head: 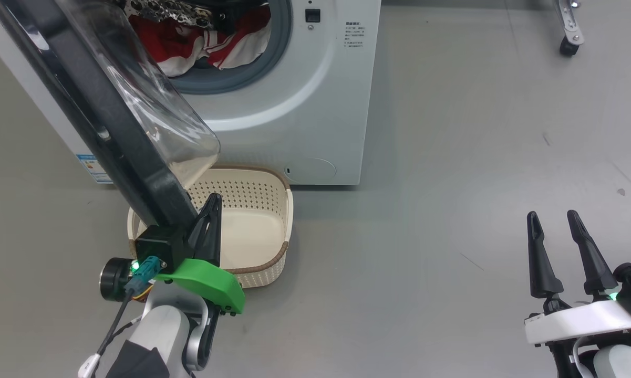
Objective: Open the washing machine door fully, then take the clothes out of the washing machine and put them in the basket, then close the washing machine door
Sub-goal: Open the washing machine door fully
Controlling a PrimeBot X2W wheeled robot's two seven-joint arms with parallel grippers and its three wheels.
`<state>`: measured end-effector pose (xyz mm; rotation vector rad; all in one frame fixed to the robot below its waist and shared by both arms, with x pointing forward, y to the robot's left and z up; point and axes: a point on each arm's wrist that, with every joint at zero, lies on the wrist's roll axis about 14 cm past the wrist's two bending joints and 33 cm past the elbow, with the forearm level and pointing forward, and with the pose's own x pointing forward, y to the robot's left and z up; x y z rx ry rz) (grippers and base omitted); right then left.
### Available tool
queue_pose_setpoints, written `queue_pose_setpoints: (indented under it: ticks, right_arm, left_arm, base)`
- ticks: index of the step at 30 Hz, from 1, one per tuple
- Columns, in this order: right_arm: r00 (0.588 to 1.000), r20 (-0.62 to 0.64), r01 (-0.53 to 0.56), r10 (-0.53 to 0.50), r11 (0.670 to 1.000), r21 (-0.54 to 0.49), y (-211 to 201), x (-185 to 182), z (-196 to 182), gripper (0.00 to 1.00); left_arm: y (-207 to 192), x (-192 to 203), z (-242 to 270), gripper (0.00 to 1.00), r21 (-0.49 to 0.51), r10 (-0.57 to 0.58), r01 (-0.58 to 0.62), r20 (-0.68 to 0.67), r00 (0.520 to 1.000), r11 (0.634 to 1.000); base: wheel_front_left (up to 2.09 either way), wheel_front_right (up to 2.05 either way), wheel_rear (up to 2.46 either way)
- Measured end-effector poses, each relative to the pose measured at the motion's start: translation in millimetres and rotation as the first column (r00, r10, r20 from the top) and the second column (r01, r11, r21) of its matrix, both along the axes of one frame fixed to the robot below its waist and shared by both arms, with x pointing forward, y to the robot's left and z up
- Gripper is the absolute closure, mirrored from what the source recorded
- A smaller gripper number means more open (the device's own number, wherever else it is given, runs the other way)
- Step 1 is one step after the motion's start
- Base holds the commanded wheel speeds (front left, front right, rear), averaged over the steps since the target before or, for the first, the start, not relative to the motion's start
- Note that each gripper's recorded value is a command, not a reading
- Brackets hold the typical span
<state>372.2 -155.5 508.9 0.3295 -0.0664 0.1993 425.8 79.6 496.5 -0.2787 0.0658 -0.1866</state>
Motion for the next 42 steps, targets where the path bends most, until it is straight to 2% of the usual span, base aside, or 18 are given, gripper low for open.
queue_pose_setpoints:
  ticks: [27,42]
  right_arm:
    - [0.984,-0.014,-0.179,0.179,0.984,0.000,55,17,-7,0.00]
    - [0.958,-0.016,-0.287,0.287,0.958,0.007,90,23,-10,0.00]
  left_arm:
    - [55,-21,-3,1.00,-0.024,0.164,-0.164,-0.004,0.986,0.986]
    - [112,-35,-3,1.00,-0.055,0.331,-0.332,-0.013,0.943,0.942]
  base:
    - [0.00,0.00,0.00]
    - [0.00,0.00,0.00]
